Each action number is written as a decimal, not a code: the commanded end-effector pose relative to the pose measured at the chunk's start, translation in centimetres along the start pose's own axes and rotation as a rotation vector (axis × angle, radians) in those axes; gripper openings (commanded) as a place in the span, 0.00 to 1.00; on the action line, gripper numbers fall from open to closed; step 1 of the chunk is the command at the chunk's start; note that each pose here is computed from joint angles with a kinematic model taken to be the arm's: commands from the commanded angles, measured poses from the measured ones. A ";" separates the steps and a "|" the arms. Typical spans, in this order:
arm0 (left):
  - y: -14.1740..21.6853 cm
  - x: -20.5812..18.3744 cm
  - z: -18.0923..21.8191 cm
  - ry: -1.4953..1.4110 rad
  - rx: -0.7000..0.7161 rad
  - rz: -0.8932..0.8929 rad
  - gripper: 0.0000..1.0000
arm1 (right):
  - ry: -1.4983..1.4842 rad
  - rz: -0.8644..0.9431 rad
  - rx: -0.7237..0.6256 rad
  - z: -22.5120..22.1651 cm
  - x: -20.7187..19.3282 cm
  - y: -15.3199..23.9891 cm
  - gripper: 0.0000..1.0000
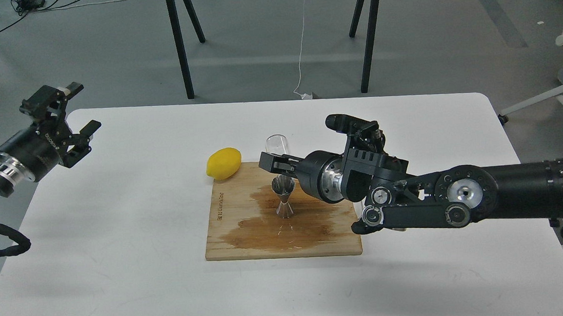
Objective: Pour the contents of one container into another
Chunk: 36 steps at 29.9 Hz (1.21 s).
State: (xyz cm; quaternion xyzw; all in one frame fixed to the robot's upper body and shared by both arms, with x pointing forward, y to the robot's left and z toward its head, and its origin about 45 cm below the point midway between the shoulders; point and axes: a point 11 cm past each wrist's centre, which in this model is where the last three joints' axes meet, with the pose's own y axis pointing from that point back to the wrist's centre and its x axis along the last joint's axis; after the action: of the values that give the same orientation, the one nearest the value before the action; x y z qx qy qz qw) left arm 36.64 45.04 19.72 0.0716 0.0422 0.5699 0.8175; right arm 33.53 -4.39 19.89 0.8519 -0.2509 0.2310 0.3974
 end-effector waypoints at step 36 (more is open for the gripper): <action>-0.1 -0.1 -0.1 0.003 0.000 -0.002 0.99 | -1.530 0.106 0.194 3.4 13.8 5.2 0.27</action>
State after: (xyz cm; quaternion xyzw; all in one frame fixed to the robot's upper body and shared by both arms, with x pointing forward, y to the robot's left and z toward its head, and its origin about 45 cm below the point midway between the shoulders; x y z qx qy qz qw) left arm 36.64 44.93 19.62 0.0709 0.0435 0.5694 0.8179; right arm 40.34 -9.35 29.08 0.8460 -0.4508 -0.2615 0.1128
